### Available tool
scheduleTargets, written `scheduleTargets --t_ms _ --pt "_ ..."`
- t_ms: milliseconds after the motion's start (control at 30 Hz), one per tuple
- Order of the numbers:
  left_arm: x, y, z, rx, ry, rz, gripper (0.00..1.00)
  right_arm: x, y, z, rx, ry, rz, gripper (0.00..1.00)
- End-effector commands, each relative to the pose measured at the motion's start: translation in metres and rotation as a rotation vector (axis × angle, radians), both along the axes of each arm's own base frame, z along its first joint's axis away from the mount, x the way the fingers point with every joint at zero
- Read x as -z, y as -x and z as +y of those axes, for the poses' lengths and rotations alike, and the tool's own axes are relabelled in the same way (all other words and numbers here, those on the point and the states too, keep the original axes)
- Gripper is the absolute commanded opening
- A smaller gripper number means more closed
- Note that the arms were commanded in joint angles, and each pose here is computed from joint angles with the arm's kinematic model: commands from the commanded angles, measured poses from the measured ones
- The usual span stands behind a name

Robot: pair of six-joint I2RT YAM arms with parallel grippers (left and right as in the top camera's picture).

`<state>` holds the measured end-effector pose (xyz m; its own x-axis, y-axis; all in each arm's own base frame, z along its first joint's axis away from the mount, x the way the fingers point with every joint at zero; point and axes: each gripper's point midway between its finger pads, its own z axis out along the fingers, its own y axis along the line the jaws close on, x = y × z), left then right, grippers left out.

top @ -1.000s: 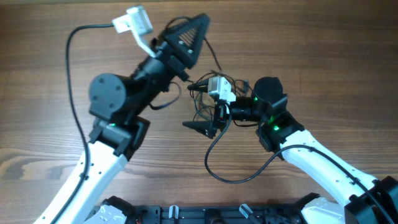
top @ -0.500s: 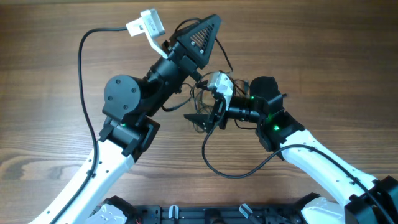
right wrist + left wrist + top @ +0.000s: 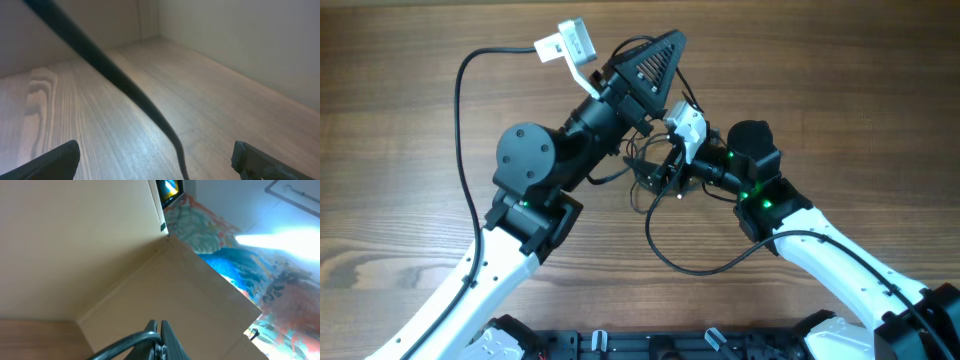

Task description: Untangle cables

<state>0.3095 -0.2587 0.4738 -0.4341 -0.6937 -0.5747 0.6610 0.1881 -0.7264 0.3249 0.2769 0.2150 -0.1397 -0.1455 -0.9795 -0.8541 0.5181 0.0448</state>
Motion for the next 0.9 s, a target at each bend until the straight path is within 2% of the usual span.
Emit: scheduleTargets --t_ms 0,33,67,100,133,200,267,367,433,500,567,600,767,867 --pt "-0.004 0.015 -0.016 0.048 0.0 -0.011 0.04 -0.012 -0.012 -0.003 0.042 -0.014 -0.06 0.99" --pt "-0.004 0.018 -0.02 0.06 0.0 -0.01 0.04 -0.017 -0.012 -0.002 0.041 -0.027 -0.078 0.94" --pt "-0.003 0.019 -0.022 0.065 0.0 -0.009 0.04 -0.02 -0.01 -0.001 0.026 -0.034 -0.087 0.78" --pt "-0.003 0.019 -0.022 0.064 -0.001 -0.008 0.04 -0.022 -0.005 0.003 -0.011 -0.045 -0.091 0.44" --pt "-0.003 0.017 -0.02 0.051 0.003 -0.004 0.04 -0.022 0.003 0.007 -0.064 -0.053 -0.081 0.04" --pt "-0.005 0.011 -0.014 0.007 0.021 0.003 0.04 -0.017 0.016 0.013 -0.141 -0.057 -0.042 0.04" --pt "-0.004 -0.004 0.0 -0.084 0.043 0.025 0.04 -0.008 0.026 0.015 -0.176 -0.082 0.089 0.04" --pt "0.015 -0.042 0.04 -0.296 0.034 0.12 0.04 0.004 0.042 0.016 -0.201 -0.128 0.328 0.04" --pt "0.048 -0.069 0.075 -0.457 -0.026 0.235 0.14 -0.004 0.049 0.014 -0.196 -0.164 0.405 0.04" --pt "0.084 -0.085 0.104 -0.562 -0.112 0.356 0.39 -0.029 0.05 0.007 -0.154 -0.224 0.403 0.04" --pt "0.121 -0.09 0.121 -0.607 -0.205 0.476 0.59 -0.071 0.045 -0.015 -0.061 -0.307 0.324 0.04" --pt "0.135 -0.088 0.123 -0.612 -0.244 0.521 0.64 -0.092 0.043 -0.029 -0.015 -0.344 0.27 0.04" --pt "0.186 -0.069 0.11 -0.5 -0.39 0.689 0.72 -0.185 0.048 -0.104 0.212 -0.512 -0.044 0.04" --pt "0.203 -0.052 0.089 -0.343 -0.433 0.753 0.74 -0.234 0.053 -0.143 0.334 -0.62 -0.251 0.04"
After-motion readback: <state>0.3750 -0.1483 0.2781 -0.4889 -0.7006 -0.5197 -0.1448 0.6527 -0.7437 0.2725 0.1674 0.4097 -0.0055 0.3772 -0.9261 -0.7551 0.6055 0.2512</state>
